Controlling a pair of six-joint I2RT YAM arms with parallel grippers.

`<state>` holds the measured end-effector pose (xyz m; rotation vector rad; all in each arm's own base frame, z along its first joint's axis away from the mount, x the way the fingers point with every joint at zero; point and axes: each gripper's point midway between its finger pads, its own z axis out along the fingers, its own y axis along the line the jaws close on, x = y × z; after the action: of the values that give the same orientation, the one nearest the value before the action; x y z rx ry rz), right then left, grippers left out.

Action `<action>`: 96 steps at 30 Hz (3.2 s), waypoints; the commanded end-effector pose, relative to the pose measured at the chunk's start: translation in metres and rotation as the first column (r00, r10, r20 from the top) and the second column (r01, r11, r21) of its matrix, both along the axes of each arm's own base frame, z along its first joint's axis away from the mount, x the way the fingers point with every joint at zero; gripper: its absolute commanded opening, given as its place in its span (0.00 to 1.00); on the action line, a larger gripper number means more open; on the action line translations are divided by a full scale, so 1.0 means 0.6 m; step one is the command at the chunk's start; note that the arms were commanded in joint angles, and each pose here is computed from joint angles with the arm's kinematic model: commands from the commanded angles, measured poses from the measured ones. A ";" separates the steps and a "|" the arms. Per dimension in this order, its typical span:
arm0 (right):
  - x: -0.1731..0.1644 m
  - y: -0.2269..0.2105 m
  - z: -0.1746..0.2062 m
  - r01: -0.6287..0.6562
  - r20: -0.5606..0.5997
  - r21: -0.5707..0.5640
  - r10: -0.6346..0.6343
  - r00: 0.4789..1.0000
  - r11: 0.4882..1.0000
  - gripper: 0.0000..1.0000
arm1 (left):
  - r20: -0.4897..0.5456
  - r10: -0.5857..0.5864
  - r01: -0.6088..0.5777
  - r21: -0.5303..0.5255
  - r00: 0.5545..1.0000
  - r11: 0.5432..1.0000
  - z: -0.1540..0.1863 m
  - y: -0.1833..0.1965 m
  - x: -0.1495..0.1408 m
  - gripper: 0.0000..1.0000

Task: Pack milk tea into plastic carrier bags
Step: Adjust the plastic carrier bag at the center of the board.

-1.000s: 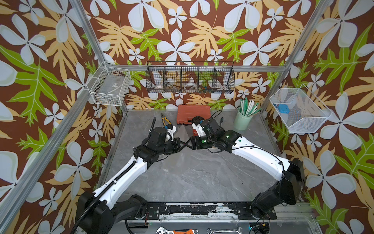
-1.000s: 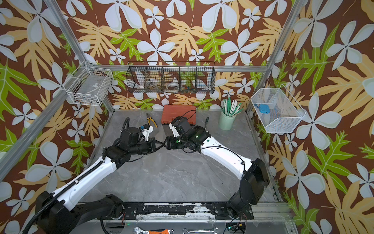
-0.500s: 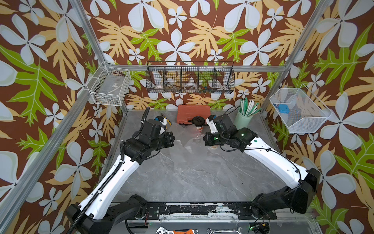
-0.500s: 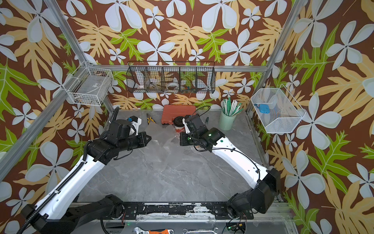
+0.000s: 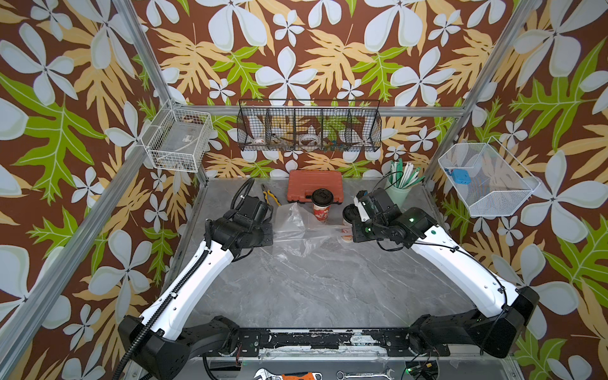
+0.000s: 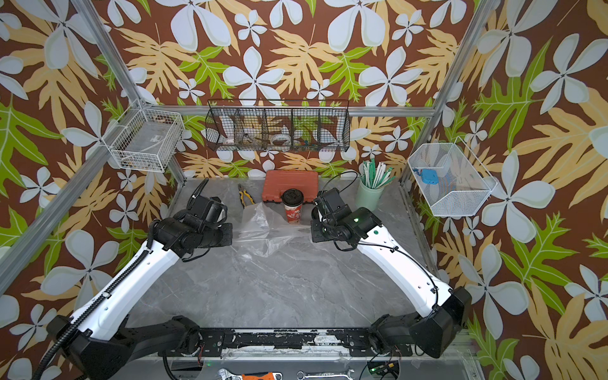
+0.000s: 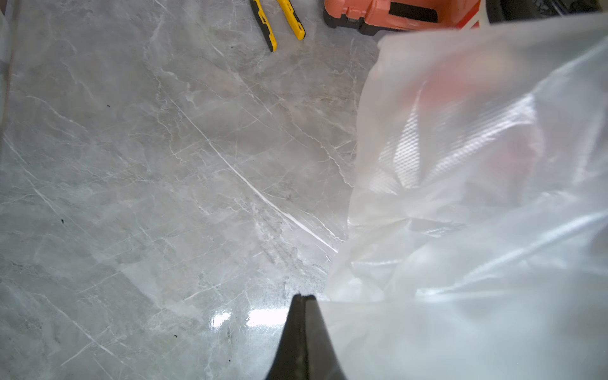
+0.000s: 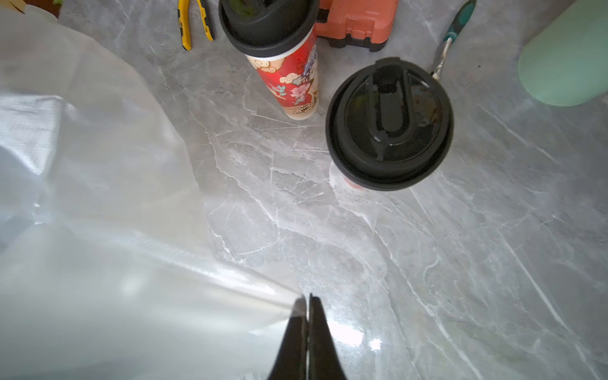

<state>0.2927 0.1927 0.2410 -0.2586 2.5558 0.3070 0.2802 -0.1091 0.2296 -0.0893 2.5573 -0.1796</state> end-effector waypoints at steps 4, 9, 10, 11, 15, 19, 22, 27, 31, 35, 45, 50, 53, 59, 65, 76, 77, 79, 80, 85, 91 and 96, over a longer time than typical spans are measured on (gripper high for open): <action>0.004 0.066 0.037 -0.093 0.018 0.189 0.091 0.996 0.978 0.00 | 0.104 -0.166 0.195 -0.432 0.981 0.881 0.045 -0.130 -0.001 0.00; -0.005 0.148 0.090 -0.201 0.064 0.312 0.191 0.980 0.929 0.00 | 0.162 -0.228 0.280 -0.573 0.960 0.770 0.068 -0.198 -0.010 0.00; -0.007 0.158 0.093 -0.215 0.064 0.321 0.205 0.977 0.922 0.00 | 0.162 -0.229 0.281 -0.575 0.960 0.769 0.067 -0.200 -0.011 0.00; -0.009 0.167 0.095 -0.226 0.059 0.327 0.219 0.974 0.918 0.00 | 0.161 -0.228 0.279 -0.576 0.960 0.769 0.065 -0.200 -0.011 0.00; -0.009 0.179 0.102 -0.243 0.058 0.329 0.238 0.970 0.912 0.00 | 0.173 -0.214 0.275 -0.574 0.961 0.771 0.068 -0.194 -0.016 0.00; -0.010 0.188 0.130 -0.259 0.082 0.360 0.246 0.966 0.896 0.00 | 0.179 -0.204 0.271 -0.575 0.962 0.772 0.074 -0.188 -0.021 0.00; -0.008 0.185 0.143 -0.254 0.102 0.365 0.232 0.967 0.896 0.00 | 0.178 -0.187 0.256 -0.566 0.966 0.784 0.070 -0.182 -0.021 0.00; -0.032 0.201 0.107 -0.283 0.057 0.361 0.282 0.958 0.888 0.05 | 0.148 -0.178 0.231 -0.556 0.973 0.799 0.045 -0.180 -0.016 0.00; -0.073 0.232 0.056 -0.285 0.009 0.358 0.302 0.953 0.889 0.04 | 0.168 -0.169 0.236 -0.569 0.971 0.788 0.057 -0.182 -0.014 0.00; -0.101 0.278 -0.003 -0.277 -0.006 0.327 0.295 0.956 0.904 0.00 | 0.158 -0.164 0.226 -0.572 0.974 0.789 0.053 -0.182 -0.013 0.00; -0.034 0.301 -0.097 -0.135 0.117 0.209 0.112 0.987 0.969 0.00 | 0.143 -0.155 0.209 -0.570 0.978 0.794 0.047 -0.179 -0.014 0.00; 0.015 0.207 -0.140 0.000 0.138 -0.015 0.002 0.990 1.000 0.00 | 0.139 -0.113 0.172 -0.567 0.984 0.806 0.056 -0.169 -0.010 0.00; 0.041 0.153 -0.133 0.057 0.141 -0.075 -0.046 0.989 0.996 0.00 | 0.135 -0.082 0.146 -0.586 0.987 0.797 0.065 -0.167 -0.007 0.00; 0.035 0.161 -0.052 -0.065 0.136 0.097 0.051 0.989 0.993 0.06 | 0.133 -0.031 0.108 -0.621 0.991 0.776 0.066 -0.168 0.004 0.00; 0.026 0.151 0.041 -0.152 0.179 0.145 0.126 0.976 0.978 0.23 | 0.122 0.010 0.070 -0.637 0.993 0.767 0.043 -0.168 0.016 0.00; 0.136 -0.036 0.052 0.085 0.192 -0.105 -0.064 0.979 0.991 0.59 | 0.127 0.036 0.059 -0.671 0.991 0.739 0.047 -0.172 0.023 0.00; 0.147 -0.051 0.043 0.102 0.180 -0.126 -0.078 0.980 0.987 0.66 | 0.127 0.037 0.058 -0.671 0.991 0.739 0.047 -0.172 0.023 0.00; 0.163 -0.063 0.027 0.118 0.167 -0.150 -0.093 0.982 0.982 0.79 | 0.130 0.037 0.060 -0.674 0.991 0.736 0.049 -0.172 0.023 0.00; 0.171 -0.068 0.019 0.127 0.162 -0.160 -0.101 0.982 0.979 0.85 | 0.128 0.039 0.059 -0.675 0.991 0.736 0.049 -0.172 0.023 0.00; 0.197 -0.055 -0.012 0.118 0.111 -0.166 -0.100 0.989 0.979 0.94 | 0.128 0.055 0.047 -0.681 0.990 0.731 0.055 -0.169 0.024 0.00; 0.215 -0.044 -0.030 0.128 0.080 -0.162 -0.117 0.990 0.978 0.92 | 0.124 0.107 0.013 -0.710 0.986 0.704 0.072 -0.162 0.027 0.00; 0.216 -0.039 -0.056 0.128 0.027 -0.168 -0.125 0.992 0.977 0.88 | 0.112 0.161 -0.019 -0.761 0.981 0.648 0.080 -0.158 0.027 0.00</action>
<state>0.4275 0.1682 0.2149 -0.1741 2.5291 0.0292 0.2923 -0.2045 0.2677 -0.4396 2.1831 -1.1205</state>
